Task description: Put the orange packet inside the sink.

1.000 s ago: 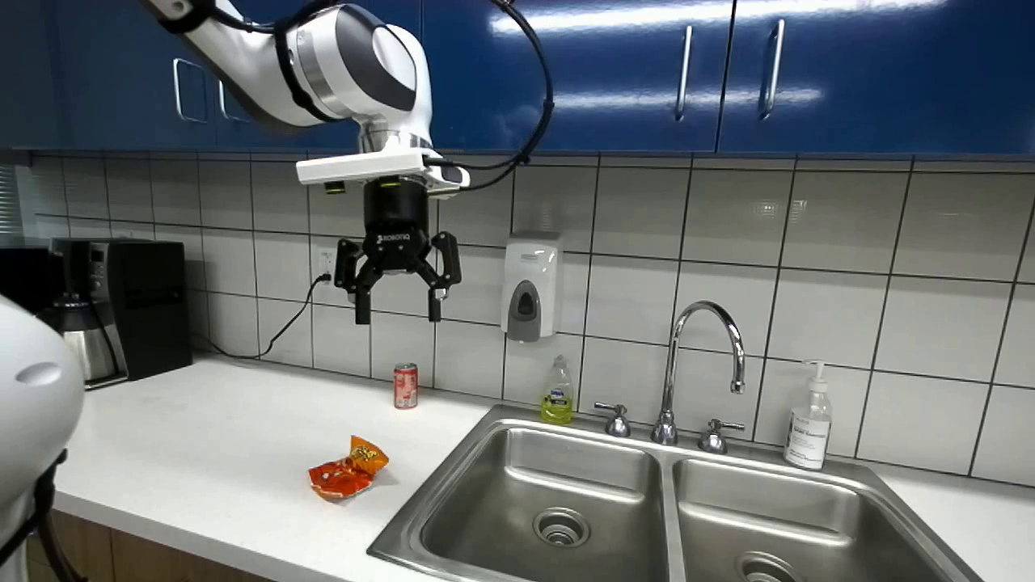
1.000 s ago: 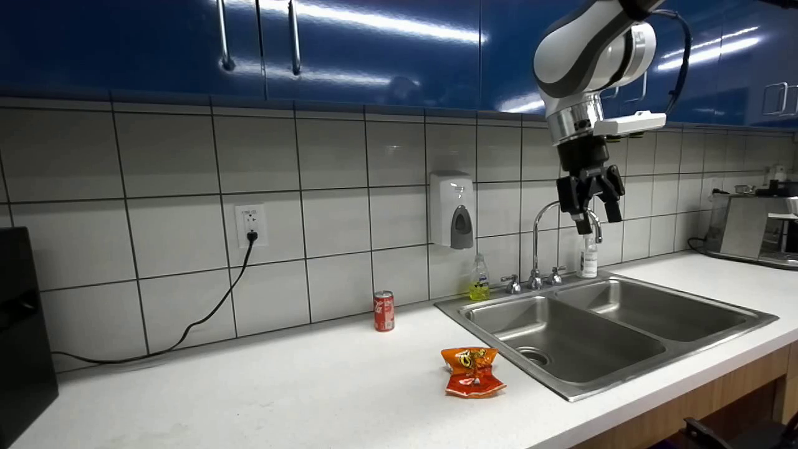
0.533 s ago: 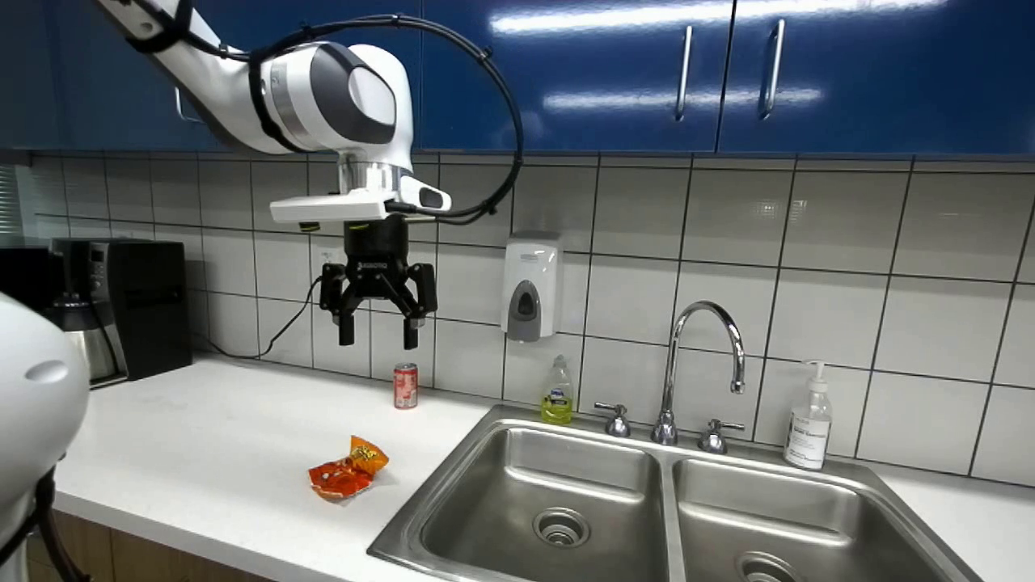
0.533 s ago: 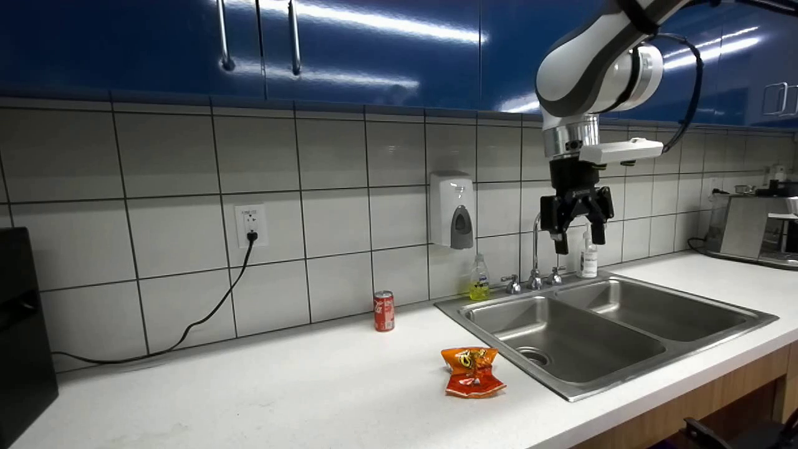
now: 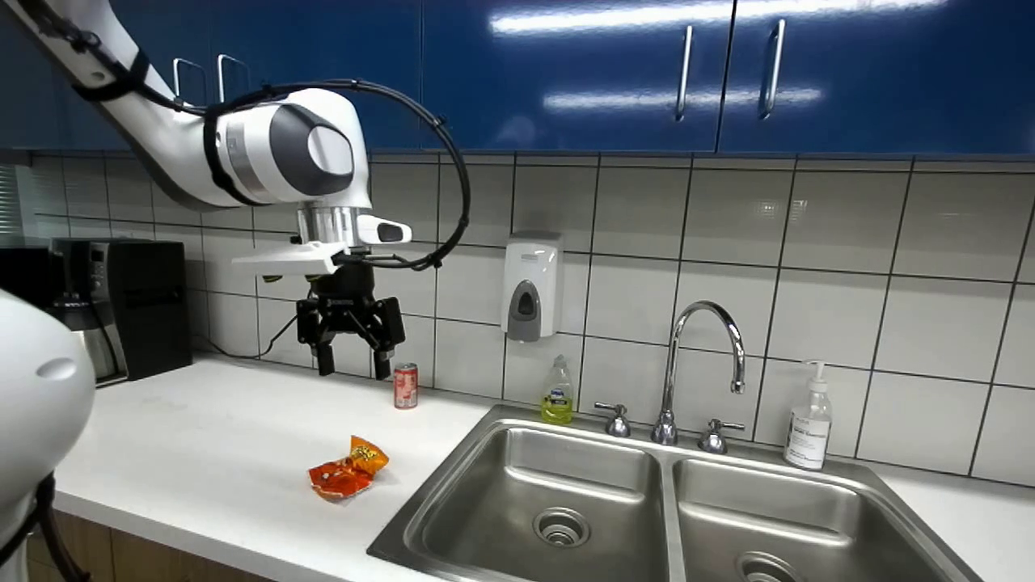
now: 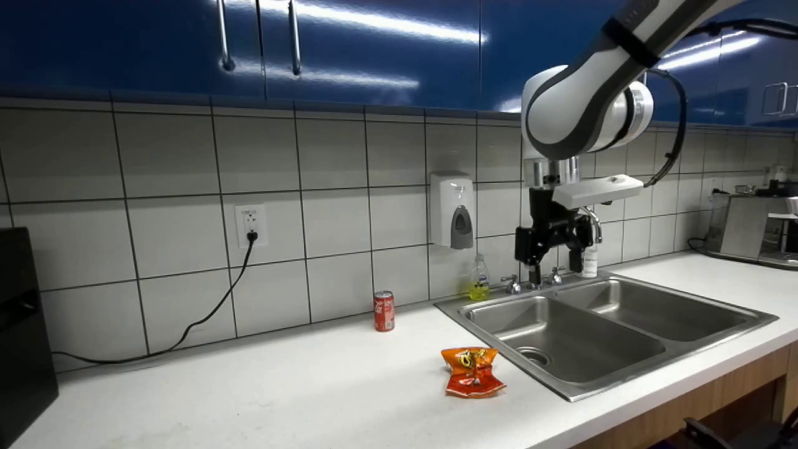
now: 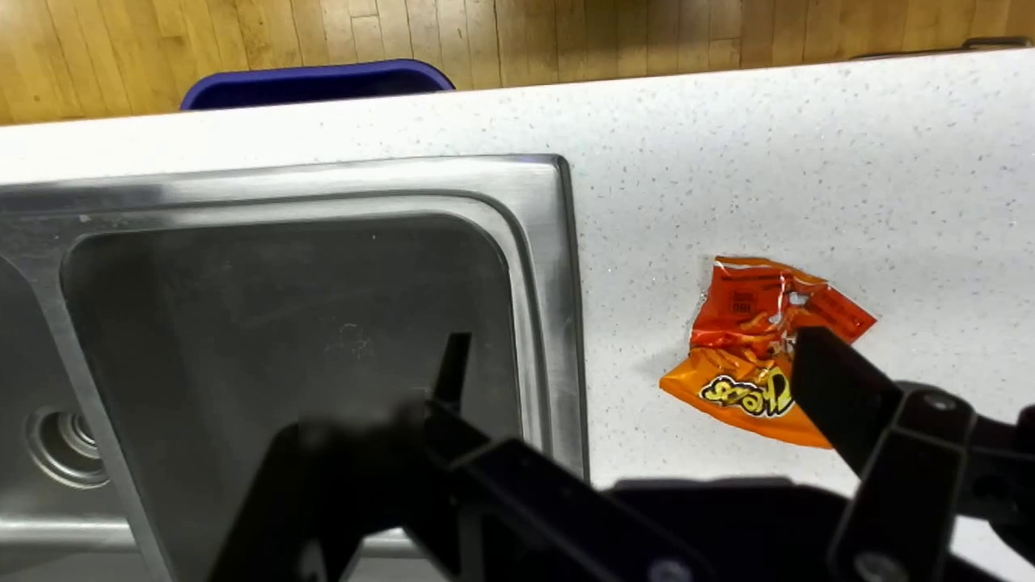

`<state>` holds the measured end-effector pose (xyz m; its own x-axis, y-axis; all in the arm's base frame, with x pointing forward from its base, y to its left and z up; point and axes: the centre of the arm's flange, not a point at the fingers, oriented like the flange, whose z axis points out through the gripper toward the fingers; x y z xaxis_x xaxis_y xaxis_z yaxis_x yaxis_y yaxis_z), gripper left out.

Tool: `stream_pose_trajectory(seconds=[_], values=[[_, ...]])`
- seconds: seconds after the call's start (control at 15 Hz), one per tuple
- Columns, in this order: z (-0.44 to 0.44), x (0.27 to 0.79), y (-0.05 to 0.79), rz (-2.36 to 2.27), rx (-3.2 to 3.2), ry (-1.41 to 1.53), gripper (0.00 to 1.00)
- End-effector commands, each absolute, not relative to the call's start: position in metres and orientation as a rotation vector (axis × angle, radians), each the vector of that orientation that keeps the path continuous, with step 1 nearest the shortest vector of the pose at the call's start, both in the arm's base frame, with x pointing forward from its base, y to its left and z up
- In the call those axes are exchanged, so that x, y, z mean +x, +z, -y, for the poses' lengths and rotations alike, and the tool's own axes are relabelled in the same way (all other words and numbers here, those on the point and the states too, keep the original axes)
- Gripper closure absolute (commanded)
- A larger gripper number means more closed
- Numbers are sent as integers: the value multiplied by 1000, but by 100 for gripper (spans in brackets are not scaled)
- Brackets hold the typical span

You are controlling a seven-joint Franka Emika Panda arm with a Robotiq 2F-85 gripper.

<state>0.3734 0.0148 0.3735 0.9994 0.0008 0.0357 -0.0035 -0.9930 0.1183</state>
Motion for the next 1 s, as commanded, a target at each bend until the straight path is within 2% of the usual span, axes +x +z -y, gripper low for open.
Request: stream_pose_trajectory(seconds=[0.0,0.93], values=[[-40,379,340,38,2997,59,0],[-81,413,263,61,3029,-10,0]])
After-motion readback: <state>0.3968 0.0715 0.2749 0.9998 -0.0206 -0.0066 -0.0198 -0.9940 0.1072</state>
